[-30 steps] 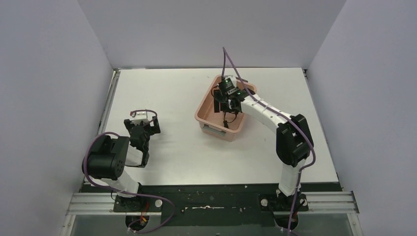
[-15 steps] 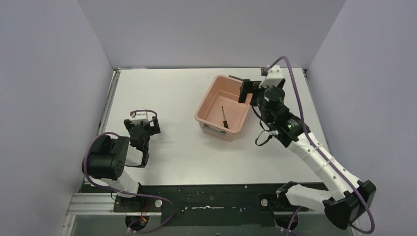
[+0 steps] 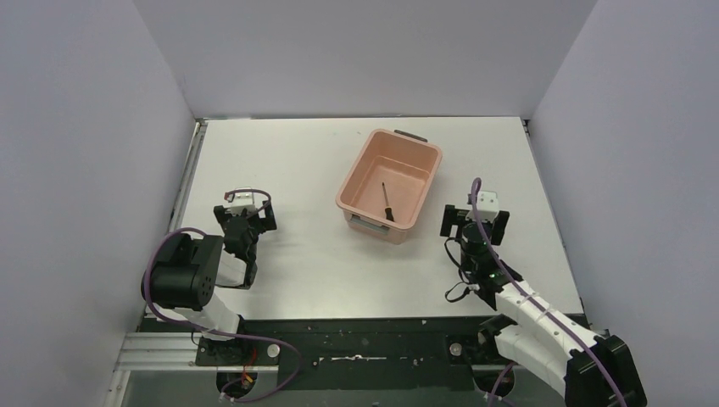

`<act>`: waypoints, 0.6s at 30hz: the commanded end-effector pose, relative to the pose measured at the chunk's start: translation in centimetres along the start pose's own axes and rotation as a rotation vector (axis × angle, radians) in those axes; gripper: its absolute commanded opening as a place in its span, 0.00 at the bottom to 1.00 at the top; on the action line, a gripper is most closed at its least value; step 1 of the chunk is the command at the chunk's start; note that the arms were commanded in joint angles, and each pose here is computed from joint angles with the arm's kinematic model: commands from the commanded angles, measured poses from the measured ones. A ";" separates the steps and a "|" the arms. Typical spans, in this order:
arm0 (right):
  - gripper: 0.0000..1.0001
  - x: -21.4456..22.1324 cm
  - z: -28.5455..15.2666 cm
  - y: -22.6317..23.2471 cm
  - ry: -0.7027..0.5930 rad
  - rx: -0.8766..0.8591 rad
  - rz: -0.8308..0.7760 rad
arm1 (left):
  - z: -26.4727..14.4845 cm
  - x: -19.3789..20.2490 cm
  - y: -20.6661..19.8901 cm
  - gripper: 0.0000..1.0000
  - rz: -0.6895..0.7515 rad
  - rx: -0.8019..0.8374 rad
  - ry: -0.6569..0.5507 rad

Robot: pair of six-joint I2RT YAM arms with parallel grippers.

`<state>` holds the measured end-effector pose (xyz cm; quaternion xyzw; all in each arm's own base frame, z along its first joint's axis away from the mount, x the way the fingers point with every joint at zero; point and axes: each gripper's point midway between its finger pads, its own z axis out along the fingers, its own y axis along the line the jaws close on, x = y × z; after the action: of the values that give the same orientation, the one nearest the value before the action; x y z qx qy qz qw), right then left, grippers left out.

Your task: Put the screwdriver in the bin

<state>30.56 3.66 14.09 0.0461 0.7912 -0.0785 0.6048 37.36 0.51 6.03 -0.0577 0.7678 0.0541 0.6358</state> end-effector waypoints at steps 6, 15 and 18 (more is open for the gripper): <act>1.00 -0.3 -0.1 -0.6 -0.147 0.005 0.089 | 0.3 -1.5 0.0 0.97 -0.006 0.004 -0.048; 1.00 -0.3 0.1 -0.2 -0.137 -0.009 0.077 | 0.3 -1.4 -0.1 0.97 -0.005 0.008 -0.044; 1.00 -0.2 0.1 -0.2 -0.135 -0.008 0.079 | 0.4 -1.3 -0.1 0.97 -0.004 0.008 -0.039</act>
<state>29.75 3.16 11.73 0.0502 0.7739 -0.0733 0.6270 37.36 0.50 6.03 -0.0576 0.7678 0.0539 0.6358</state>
